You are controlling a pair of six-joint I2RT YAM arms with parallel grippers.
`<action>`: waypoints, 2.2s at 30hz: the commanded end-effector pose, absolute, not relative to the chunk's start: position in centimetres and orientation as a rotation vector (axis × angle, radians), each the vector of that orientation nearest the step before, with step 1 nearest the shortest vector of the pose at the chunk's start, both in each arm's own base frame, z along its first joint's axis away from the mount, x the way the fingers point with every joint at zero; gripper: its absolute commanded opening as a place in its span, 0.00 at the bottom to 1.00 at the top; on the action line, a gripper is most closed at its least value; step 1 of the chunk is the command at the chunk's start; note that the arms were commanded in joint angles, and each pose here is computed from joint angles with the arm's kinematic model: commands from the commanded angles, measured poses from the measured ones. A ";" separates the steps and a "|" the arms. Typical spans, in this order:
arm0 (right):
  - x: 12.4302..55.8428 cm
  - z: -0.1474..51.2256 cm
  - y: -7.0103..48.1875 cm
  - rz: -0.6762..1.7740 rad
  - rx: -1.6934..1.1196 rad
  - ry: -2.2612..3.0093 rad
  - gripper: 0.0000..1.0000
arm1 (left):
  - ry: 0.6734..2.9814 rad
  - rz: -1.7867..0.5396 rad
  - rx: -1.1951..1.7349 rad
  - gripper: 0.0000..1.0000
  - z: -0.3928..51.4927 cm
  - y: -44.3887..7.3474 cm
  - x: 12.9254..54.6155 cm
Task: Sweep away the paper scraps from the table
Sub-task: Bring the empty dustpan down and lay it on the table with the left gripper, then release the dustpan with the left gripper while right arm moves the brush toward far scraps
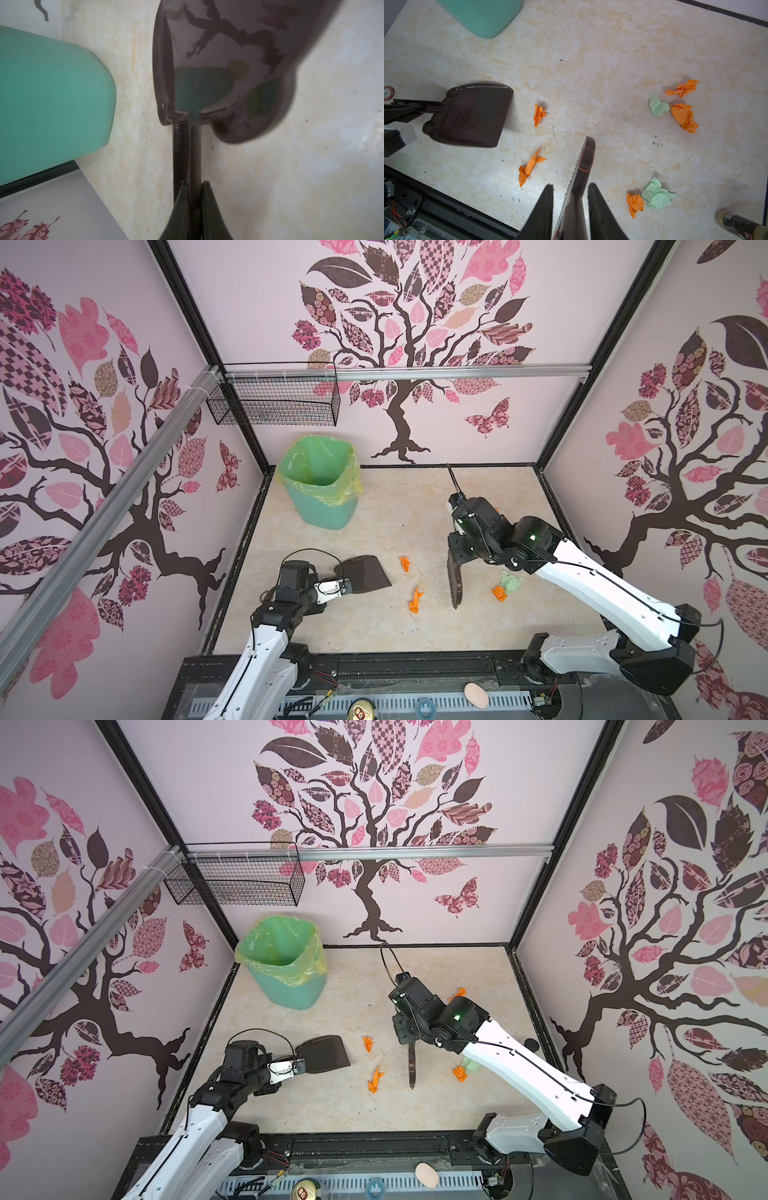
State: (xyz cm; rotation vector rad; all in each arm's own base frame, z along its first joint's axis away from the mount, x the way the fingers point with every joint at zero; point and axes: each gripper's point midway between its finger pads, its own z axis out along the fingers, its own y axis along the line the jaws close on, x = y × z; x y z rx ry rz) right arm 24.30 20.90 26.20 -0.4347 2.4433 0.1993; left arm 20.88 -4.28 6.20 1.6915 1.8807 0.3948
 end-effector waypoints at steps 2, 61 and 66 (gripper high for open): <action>24.8 25.7 21.5 0.200 -0.433 2.447 0.00 | 1.899 0.317 1.750 0.20 3.7 -4.6 18.7; 48.5 13.5 9.8 -0.653 -1.102 2.419 0.00 | 2.016 -0.045 1.644 0.58 10.5 -4.4 24.1; 45.1 13.7 10.5 -0.603 -1.089 2.437 0.00 | 2.020 -0.043 1.643 0.58 10.8 -4.3 23.9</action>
